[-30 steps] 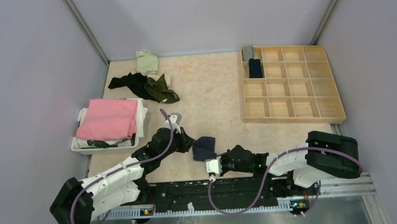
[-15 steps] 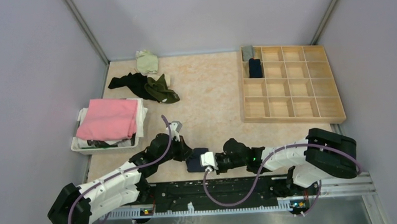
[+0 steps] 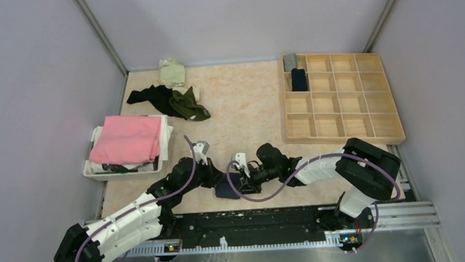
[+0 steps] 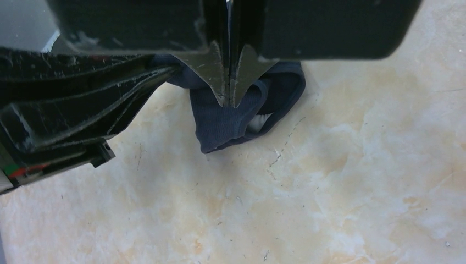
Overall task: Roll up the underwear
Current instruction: Roll the underwear to the center of the board.
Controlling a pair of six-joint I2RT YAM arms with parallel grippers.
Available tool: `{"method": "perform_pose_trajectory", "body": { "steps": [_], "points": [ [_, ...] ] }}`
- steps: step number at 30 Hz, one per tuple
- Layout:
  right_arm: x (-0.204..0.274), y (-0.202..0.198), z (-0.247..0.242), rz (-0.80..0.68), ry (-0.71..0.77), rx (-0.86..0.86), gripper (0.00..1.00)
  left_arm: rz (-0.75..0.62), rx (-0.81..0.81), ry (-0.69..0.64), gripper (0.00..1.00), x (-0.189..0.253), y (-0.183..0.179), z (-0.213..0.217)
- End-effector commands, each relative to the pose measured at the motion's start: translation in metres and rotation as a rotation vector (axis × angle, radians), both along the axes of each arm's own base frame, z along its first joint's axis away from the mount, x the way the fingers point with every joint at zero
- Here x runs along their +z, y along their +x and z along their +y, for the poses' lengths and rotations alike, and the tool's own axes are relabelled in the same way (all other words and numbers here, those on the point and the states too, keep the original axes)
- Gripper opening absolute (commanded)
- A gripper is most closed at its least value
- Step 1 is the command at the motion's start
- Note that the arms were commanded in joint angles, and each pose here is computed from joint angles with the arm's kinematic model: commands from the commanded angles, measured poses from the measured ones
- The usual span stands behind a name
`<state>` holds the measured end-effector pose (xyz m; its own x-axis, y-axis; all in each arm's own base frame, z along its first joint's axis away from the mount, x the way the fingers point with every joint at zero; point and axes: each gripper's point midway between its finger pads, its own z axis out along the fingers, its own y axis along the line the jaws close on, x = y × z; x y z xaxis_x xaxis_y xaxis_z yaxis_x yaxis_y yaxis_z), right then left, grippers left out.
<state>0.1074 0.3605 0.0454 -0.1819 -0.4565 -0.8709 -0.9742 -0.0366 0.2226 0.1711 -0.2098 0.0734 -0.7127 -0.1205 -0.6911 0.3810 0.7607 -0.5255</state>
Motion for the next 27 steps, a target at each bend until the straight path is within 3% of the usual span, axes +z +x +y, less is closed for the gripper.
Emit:
{"method": "perform_pose_trajectory", "body": {
  "steps": [1, 14, 27],
  "points": [
    [-0.020, -0.013, -0.018, 0.260, -0.092, -0.055, 0.00, -0.030, 0.013, -0.010, 0.00, 0.010, 0.004, 0.001],
    [-0.031, 0.021, -0.026, 0.627, -0.089, -0.290, 0.00, -0.062, -0.100, -0.057, 0.00, 0.020, -0.003, -0.016],
    [-0.043, 0.048, -0.032, 0.696, -0.134, -0.449, 0.00, -0.069, -0.170, -0.075, 0.00, 0.022, -0.009, -0.026]
  ]
}}
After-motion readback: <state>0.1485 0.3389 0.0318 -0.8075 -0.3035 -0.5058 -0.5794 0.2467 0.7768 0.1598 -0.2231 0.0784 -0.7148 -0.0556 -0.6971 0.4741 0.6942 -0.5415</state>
